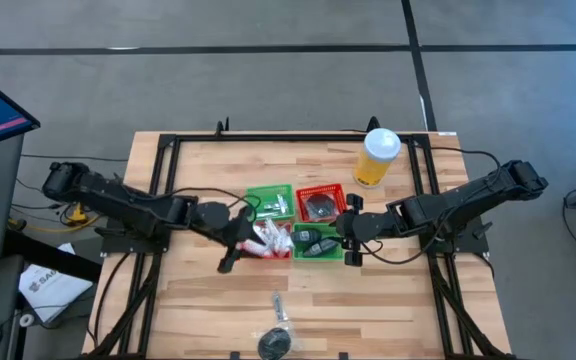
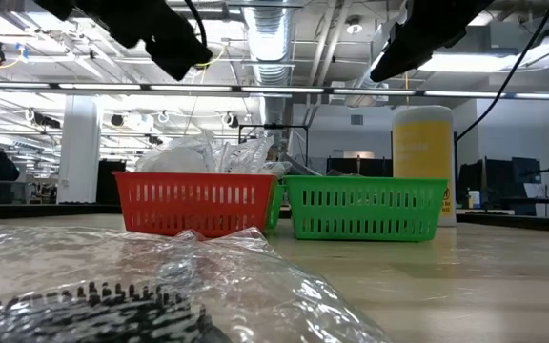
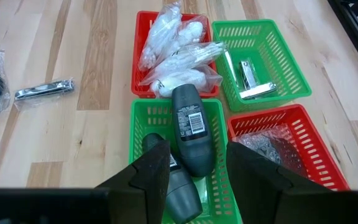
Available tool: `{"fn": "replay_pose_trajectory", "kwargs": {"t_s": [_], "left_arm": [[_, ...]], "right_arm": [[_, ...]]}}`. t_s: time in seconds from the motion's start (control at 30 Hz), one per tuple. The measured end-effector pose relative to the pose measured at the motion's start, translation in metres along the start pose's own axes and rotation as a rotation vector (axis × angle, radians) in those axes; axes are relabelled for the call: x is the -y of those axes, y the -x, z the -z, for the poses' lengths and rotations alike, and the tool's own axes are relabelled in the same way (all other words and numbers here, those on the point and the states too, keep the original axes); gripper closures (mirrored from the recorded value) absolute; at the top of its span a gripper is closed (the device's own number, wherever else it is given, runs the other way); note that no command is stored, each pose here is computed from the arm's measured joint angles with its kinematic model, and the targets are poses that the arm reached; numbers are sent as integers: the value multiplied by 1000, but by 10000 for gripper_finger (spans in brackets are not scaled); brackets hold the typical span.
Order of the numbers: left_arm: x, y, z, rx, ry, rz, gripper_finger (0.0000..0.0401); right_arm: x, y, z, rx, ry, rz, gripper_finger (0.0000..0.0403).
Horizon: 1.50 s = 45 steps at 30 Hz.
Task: Pick & Place Travel size toiletries
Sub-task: Put the silver nail cutter into the left green basket
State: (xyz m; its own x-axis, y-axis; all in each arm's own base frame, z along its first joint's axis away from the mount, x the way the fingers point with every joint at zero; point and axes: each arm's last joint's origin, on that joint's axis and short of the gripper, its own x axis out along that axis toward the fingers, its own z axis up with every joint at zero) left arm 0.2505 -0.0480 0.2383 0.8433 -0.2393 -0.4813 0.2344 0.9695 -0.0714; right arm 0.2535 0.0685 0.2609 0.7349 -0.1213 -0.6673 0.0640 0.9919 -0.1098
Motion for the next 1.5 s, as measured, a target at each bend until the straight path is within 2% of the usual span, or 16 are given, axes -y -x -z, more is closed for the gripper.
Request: {"fn": "replay_pose_trajectory", "kwargs": {"t_s": [0.17,0.4,0.63,0.93,1.13,1.5], "left_arm": [[16,-2,1,-5,-31,45,238],[33,-10,7,-36,-61,41,238],[44,-35,25,-122,-37,52,238],[57,-59,44,-187,-61,82,238],[65,-73,39,-200,-89,90,238],[76,-108,47,-292,-189,109,238]], "right_arm": [[0,0,0,0,-2,0,255],[0,0,0,0,-2,0,255],[0,0,0,0,-1,0,255],[0,0,0,0,-1,0,255],[0,0,0,-1,-1,0,255],[0,0,1,-6,0,-2,255]]}}
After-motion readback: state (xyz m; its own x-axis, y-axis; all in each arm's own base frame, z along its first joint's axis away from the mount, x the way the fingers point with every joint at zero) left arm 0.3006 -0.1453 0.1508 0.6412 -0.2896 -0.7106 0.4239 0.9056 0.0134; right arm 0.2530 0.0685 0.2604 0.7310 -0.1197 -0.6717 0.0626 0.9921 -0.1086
